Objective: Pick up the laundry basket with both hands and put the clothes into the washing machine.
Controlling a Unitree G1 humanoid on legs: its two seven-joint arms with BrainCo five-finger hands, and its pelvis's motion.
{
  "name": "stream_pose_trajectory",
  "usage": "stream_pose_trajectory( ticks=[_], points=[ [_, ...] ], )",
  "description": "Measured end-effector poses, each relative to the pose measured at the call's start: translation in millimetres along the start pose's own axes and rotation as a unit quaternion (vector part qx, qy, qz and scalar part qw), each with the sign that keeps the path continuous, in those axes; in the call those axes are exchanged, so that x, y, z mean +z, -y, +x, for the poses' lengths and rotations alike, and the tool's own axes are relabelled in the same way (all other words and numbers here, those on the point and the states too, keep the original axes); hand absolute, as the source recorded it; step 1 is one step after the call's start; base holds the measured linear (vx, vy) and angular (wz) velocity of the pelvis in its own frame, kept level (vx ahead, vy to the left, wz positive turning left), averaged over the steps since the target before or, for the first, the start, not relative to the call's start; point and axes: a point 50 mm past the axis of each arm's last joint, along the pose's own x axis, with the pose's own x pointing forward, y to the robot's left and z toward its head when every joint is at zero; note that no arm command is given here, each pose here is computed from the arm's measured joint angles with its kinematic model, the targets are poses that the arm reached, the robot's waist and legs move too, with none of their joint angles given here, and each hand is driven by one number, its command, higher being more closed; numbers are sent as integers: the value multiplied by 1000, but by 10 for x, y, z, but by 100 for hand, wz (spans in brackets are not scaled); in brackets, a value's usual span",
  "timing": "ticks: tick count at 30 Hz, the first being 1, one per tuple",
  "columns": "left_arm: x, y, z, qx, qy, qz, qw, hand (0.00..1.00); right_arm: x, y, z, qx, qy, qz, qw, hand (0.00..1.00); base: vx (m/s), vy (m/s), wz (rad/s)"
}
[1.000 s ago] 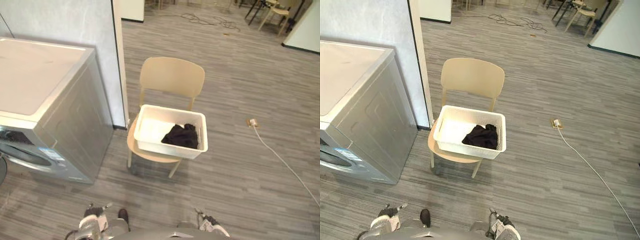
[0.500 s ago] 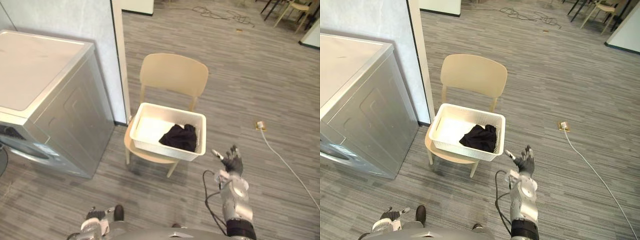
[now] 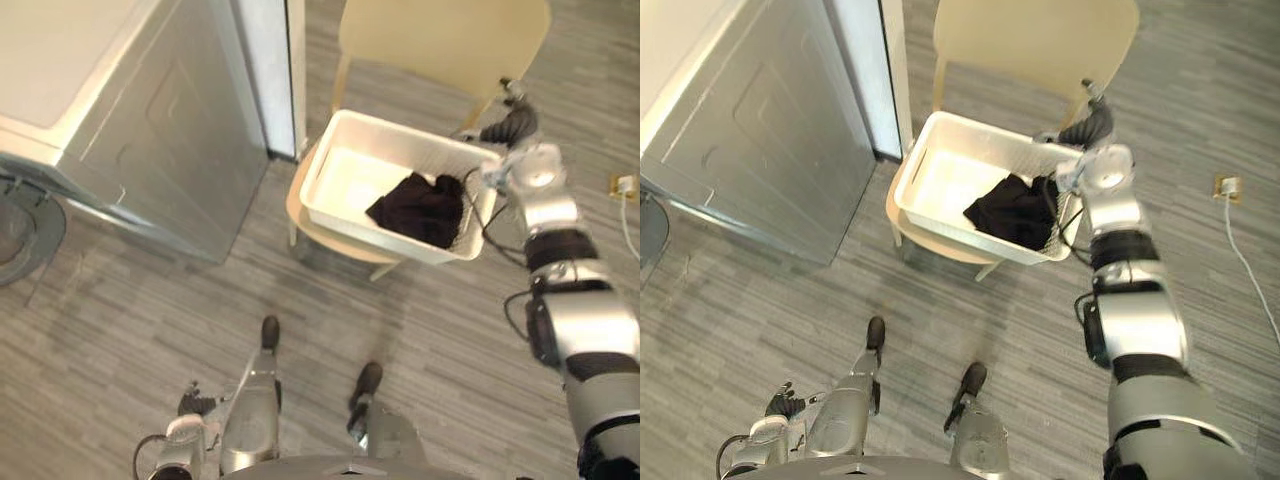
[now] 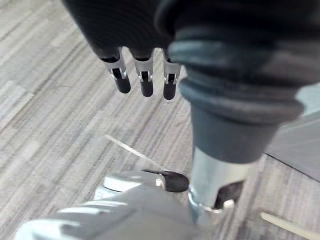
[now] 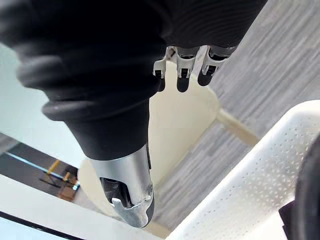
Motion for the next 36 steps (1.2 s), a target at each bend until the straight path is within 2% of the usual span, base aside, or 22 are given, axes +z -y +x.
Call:
stream_pose_trajectory(
  ticks=[5,9,19,26,30,36],
  points=[
    [26,2,0,2,1,-71,998,0,90,53,68,2,-11,-17,1000,0,-58,-12,-6],
    [44,1,4,6,3,-74,997,0,42,23,68,20,-26,-25,999,0,-19,-10,-4],
    [265,82,24,0,39,-65,997,0,-70,99,78,9,-68,-24,997,0,-5,-35,1],
    [418,159,15,-11,67,-92,993,0,-73,328,85,-31,-78,-10,996,0,-5,-53,7],
    [440,182,7,-12,70,-111,991,0,-47,346,88,-42,-72,-8,996,0,6,-43,5],
    [705,290,-54,-27,119,-162,979,0,131,362,110,-61,-37,-1,997,0,18,-15,10]
  ],
)
